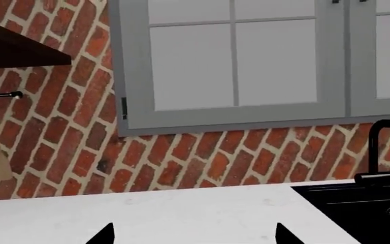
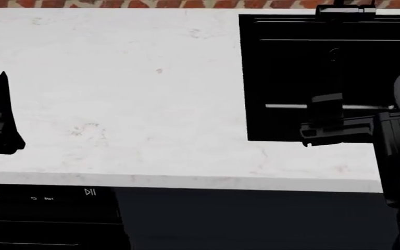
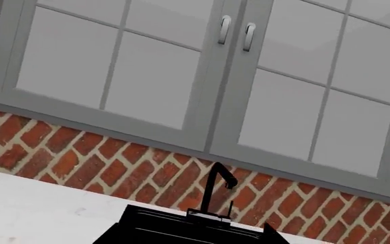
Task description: Place the eggs and milk next to the bowl.
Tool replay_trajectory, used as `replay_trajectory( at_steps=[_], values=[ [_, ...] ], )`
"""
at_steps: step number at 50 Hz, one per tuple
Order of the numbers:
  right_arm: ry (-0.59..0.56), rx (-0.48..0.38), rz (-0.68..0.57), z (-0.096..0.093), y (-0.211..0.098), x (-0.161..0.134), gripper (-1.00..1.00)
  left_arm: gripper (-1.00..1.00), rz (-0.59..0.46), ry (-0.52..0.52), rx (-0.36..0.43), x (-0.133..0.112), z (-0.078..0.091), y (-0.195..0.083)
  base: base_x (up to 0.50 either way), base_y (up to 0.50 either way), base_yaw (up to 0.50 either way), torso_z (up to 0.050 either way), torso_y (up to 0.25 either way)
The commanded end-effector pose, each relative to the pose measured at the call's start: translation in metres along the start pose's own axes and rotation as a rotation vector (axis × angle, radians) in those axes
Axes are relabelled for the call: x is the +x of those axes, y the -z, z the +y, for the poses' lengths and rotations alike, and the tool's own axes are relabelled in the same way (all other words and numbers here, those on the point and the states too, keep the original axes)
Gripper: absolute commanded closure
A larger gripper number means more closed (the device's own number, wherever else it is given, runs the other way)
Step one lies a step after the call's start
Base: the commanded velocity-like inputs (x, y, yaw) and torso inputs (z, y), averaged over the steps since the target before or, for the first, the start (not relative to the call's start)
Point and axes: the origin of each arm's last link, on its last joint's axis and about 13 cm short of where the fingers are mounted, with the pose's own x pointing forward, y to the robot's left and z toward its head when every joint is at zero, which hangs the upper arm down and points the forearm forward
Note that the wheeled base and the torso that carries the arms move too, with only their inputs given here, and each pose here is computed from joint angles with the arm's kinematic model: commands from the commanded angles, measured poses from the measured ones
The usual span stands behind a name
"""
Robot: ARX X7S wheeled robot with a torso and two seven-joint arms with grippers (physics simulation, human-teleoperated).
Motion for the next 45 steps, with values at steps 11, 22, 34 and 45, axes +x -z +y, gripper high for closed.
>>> replay_trajectory(
  at_steps=[11,22,34,45],
  values=[
    [-0.003,0.016,-0.01,-0.0001,0.0003,0.0008,-1.0,-1.0,-0.017,0.013,-0.029,0.0021,0.0005,-0.0014,0.0,-0.5,0.0,0.0,0.0],
    [-0.003,0.017,-0.003,0.0006,0.0029,-0.0017,-1.0,-1.0,-0.01,0.008,-0.044,0.0026,-0.0005,0.0003,0.0,-0.5,0.0,0.0,0.0],
    [-0.004,0.012,-0.009,0.0009,0.0033,-0.0026,-1.0,-1.0,-0.002,0.017,-0.058,0.0005,-0.0031,-0.0008,0.0,-0.5,0.0,0.0,0.0],
    [-0.011,0.021,-0.005,0.0027,0.0068,-0.0027,-1.0,-1.0,0.01,0.026,-0.053,-0.0016,-0.0022,0.0035,0.0,-0.5,0.0,0.0,0.0]
  ],
)
